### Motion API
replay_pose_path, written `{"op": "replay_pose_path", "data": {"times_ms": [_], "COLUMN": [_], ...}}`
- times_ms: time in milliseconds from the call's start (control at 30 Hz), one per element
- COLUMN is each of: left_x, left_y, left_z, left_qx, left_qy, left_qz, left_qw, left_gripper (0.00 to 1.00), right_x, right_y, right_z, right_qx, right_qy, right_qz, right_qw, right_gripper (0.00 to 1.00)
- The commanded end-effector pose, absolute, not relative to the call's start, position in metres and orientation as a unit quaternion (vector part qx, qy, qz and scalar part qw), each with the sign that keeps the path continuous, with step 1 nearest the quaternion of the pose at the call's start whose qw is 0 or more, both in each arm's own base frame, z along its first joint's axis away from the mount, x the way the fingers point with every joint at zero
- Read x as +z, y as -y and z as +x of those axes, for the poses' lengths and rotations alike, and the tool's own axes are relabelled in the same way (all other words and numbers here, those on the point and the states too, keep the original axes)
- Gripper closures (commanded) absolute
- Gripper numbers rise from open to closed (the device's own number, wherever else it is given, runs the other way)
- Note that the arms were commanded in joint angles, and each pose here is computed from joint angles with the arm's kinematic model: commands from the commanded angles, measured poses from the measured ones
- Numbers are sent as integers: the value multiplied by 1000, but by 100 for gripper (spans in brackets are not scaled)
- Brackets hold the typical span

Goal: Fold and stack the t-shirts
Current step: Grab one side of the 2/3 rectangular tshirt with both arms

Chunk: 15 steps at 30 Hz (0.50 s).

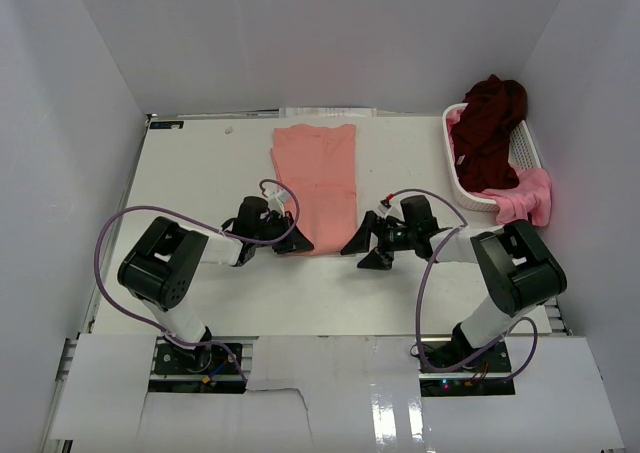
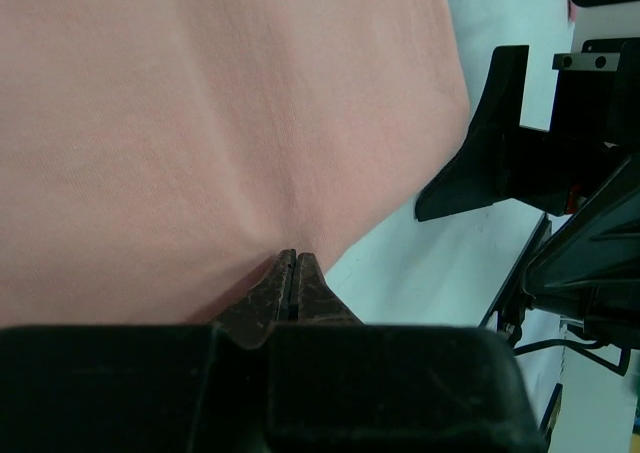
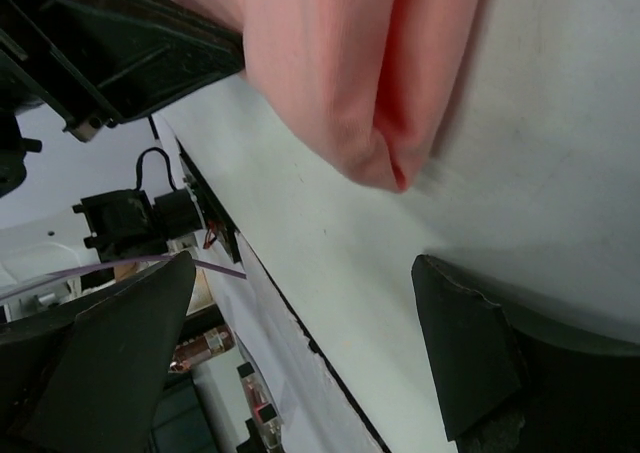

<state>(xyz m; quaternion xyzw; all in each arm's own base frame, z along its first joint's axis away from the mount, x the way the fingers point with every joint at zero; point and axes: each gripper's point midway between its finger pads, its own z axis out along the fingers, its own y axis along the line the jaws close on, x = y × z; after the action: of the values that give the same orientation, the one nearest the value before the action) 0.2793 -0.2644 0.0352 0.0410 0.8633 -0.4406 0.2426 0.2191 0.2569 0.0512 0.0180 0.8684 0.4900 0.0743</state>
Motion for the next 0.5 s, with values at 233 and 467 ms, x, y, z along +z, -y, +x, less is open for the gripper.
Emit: {"op": "replay_pose_path", "data": {"times_ms": [233, 467], "left_x": [55, 54], "left_y": [267, 266], "left_z": [284, 284], "left_qx": [-444, -442], "left_qy": [-853, -854], "left_qz": [57, 58], "left_qw": [269, 269], "left_gripper": [100, 100], "right_x": [27, 25], "right_y": [-260, -257], "right_z": [257, 266], "right_qx": [474, 462], "right_qy": [-868, -870], "right_qz": [72, 70], "right_qw": [127, 155], "right_gripper": [9, 16]}}
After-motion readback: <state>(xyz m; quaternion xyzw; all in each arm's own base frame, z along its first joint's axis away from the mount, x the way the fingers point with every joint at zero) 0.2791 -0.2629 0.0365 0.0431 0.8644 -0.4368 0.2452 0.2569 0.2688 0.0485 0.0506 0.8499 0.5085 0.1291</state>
